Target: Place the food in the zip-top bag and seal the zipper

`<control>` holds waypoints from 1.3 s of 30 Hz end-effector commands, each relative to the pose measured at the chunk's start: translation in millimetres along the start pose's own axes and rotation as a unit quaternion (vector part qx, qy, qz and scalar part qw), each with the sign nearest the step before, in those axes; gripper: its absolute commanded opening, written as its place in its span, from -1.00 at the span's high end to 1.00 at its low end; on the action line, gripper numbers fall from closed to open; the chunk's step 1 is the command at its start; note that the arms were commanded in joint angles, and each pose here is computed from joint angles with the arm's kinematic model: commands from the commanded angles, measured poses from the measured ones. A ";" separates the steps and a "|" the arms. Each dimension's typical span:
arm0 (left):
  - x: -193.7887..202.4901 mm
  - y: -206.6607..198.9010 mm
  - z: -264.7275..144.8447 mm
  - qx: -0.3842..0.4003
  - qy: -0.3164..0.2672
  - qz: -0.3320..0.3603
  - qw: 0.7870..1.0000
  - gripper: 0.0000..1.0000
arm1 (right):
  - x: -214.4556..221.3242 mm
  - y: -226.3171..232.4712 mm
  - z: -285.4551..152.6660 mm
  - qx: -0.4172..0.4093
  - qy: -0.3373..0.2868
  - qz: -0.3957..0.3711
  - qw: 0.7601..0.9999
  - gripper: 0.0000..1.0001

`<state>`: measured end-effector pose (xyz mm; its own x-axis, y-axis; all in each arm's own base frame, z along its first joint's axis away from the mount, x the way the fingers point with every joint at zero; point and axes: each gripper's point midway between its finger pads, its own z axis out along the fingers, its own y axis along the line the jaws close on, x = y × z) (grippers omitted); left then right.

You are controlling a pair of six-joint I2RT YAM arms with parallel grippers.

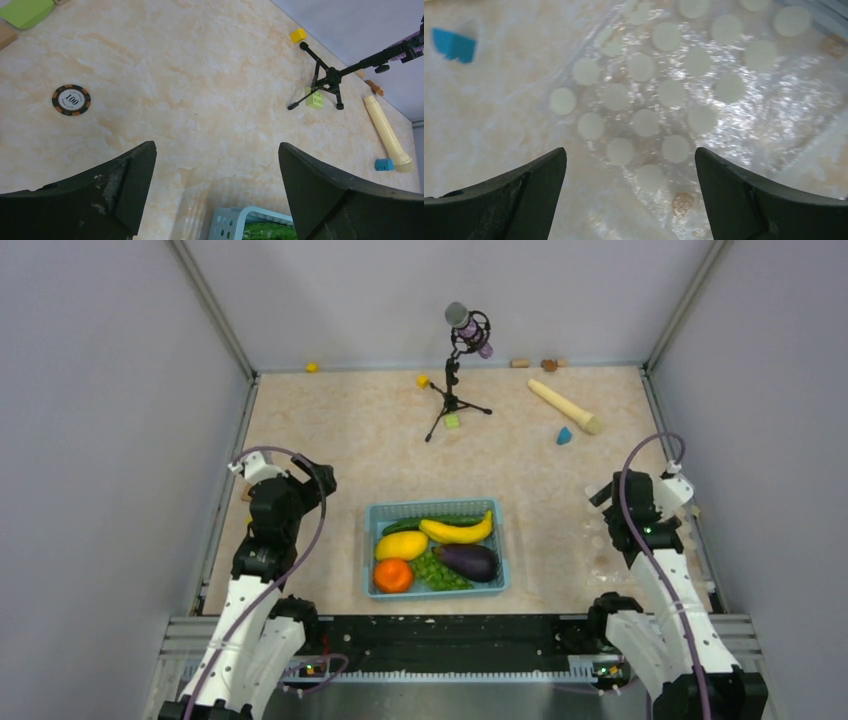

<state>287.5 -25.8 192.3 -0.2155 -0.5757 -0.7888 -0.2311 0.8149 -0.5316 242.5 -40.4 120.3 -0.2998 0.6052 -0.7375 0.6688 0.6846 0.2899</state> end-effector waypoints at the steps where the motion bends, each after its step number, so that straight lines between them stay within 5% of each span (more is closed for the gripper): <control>1: -24.3 -7.5 -0.9 0.011 -0.050 -0.005 0.999 -0.94 | -31.2 -74.3 -1.7 0.187 -0.071 0.038 0.979 -0.98; 17: -11.1 4.7 10.7 -0.025 -0.021 -0.003 0.999 -0.94 | 9.2 -196.0 11.8 0.335 -0.064 0.282 0.897 -0.95; 33: -21.3 7.6 -3.7 -0.021 -0.054 -0.009 0.998 -0.94 | 29.2 -175.3 44.9 0.246 -0.034 0.274 0.929 -0.79; 39: -20.1 9.4 -2.7 -0.026 -0.051 -0.009 0.998 -0.94 | 36.3 -171.4 52.2 0.234 -0.018 0.275 0.932 -0.47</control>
<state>285.1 -10.6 196.8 -0.1455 -0.5756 -0.8047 -0.2824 0.8037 -0.5238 147.7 -169.0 25.5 0.2137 0.7433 -0.6340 0.9474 0.0005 0.3200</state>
